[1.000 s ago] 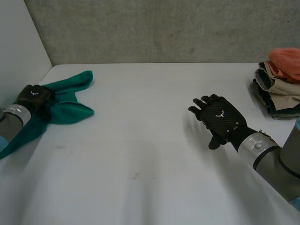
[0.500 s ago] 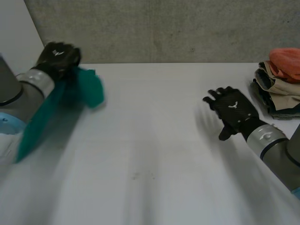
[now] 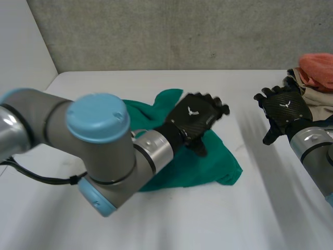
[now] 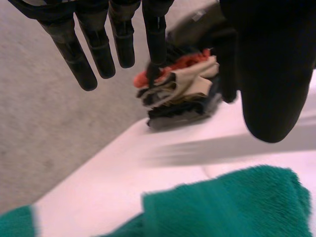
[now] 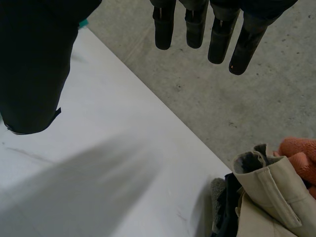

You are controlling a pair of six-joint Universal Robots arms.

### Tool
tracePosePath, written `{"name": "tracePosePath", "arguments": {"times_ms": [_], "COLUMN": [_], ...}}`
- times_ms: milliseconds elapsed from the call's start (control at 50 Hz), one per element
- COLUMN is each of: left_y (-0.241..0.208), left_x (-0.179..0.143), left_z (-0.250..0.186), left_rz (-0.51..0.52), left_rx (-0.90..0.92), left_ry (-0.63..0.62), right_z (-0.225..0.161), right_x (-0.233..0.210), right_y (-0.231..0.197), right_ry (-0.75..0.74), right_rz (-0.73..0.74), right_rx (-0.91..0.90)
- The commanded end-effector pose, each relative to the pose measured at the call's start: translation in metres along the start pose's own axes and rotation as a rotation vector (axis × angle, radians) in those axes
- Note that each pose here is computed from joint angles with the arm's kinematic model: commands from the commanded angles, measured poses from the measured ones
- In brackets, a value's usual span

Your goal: Fold the laundry.

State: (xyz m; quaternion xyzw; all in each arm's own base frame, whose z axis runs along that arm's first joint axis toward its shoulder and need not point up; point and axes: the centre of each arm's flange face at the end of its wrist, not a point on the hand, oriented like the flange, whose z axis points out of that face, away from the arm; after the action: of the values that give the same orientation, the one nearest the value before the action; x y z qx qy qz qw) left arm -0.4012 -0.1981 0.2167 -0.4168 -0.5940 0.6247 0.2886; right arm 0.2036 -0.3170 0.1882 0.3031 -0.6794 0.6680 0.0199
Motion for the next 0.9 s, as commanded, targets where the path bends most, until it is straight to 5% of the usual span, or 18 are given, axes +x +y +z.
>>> {"name": "tracePosePath", "arguments": {"times_ms": [20, 140, 260, 380, 540, 700, 900], "left_y": [-0.037, -0.043, 0.006, 0.044, 0.085, 0.107, 0.127], "left_x": [-0.042, -0.054, -0.057, -0.060, -0.142, -0.183, -0.181], "left_z": [-0.024, -0.024, 0.003, 0.011, 0.009, 0.015, 0.025], "left_rz": [0.015, 0.018, 0.007, 0.132, 0.304, 0.304, 0.286], "left_rx": [0.031, 0.033, -0.089, -0.216, -0.302, -0.281, -0.248], "left_ry": [-0.146, -0.172, -0.153, -0.137, -0.320, -0.354, -0.252], "right_z": [-0.004, -0.009, -0.013, -0.017, -0.042, -0.065, -0.044], "right_x": [-0.003, -0.005, -0.012, -0.021, -0.062, -0.119, -0.147], "right_y": [-0.002, 0.000, 0.002, 0.004, -0.007, -0.018, -0.001], "right_ry": [-0.041, -0.078, -0.108, -0.174, -0.339, -0.484, -0.428], "right_rz": [0.005, 0.022, 0.028, 0.034, -0.011, -0.062, -0.168], "right_rx": [-0.040, -0.094, -0.109, -0.100, -0.095, -0.036, -0.016]}}
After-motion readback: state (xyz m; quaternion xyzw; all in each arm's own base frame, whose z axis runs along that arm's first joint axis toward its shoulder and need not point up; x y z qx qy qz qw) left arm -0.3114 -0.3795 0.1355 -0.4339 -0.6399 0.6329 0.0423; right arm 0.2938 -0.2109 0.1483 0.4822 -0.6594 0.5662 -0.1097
